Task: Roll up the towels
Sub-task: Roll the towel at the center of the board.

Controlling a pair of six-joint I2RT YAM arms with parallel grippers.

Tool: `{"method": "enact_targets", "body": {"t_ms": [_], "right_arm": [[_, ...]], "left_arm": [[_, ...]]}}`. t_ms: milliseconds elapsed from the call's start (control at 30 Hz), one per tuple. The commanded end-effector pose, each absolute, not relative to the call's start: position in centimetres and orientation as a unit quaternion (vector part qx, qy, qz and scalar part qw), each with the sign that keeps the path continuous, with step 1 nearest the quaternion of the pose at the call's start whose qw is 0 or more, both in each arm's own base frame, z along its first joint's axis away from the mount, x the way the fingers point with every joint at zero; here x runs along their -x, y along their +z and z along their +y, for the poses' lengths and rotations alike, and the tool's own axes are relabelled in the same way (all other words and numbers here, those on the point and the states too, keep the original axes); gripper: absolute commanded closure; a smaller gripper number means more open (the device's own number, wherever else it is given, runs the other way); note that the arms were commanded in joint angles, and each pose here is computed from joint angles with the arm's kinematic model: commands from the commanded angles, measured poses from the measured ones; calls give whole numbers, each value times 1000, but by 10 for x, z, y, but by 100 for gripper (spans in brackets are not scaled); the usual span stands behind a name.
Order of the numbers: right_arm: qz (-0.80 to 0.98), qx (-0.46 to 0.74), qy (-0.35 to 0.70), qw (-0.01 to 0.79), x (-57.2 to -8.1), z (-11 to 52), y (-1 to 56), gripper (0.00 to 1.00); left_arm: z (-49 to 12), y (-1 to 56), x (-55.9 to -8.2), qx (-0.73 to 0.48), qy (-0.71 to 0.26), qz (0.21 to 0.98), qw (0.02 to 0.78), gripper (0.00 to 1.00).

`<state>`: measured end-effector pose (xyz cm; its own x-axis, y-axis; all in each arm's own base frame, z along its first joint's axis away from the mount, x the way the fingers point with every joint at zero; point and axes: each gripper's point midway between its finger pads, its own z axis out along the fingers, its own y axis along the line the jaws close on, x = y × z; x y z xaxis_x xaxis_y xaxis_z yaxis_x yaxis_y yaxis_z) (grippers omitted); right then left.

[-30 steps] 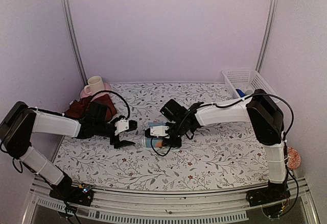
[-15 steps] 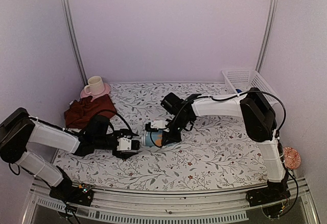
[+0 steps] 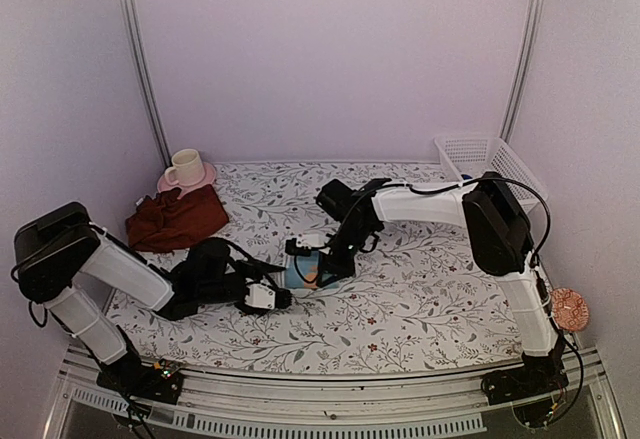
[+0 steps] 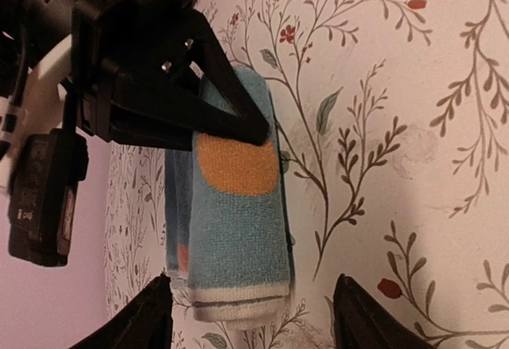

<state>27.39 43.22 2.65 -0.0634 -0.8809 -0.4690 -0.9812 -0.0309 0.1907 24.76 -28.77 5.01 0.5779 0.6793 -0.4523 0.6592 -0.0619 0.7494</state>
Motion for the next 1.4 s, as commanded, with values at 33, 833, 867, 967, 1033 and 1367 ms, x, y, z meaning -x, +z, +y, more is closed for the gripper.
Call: {"method": "enact_targets", "body": {"t_ms": [33, 833, 867, 967, 1033, 1367], "right_arm": [[698, 666, 259, 41, -256, 420, 2, 83], [693, 670, 262, 46, -261, 424, 9, 82], [693, 670, 261, 45, -261, 424, 8, 82], [693, 671, 258, 47, -262, 423, 9, 82], [694, 672, 254, 51, -264, 423, 11, 76], [729, 633, 210, 157, -301, 400, 80, 48]], "left_arm": [[-299, 56, -254, -724, 44, 439, 531, 33], [-297, 21, -280, -721, 117, 476, 490, 88], [-297, 20, -281, -722, 117, 477, 487, 90], [-296, 14, -279, -728, 112, 484, 472, 100], [-295, 9, -275, -738, 101, 490, 453, 100], [-298, 4, -260, -732, -6, 586, 346, 100]]}}
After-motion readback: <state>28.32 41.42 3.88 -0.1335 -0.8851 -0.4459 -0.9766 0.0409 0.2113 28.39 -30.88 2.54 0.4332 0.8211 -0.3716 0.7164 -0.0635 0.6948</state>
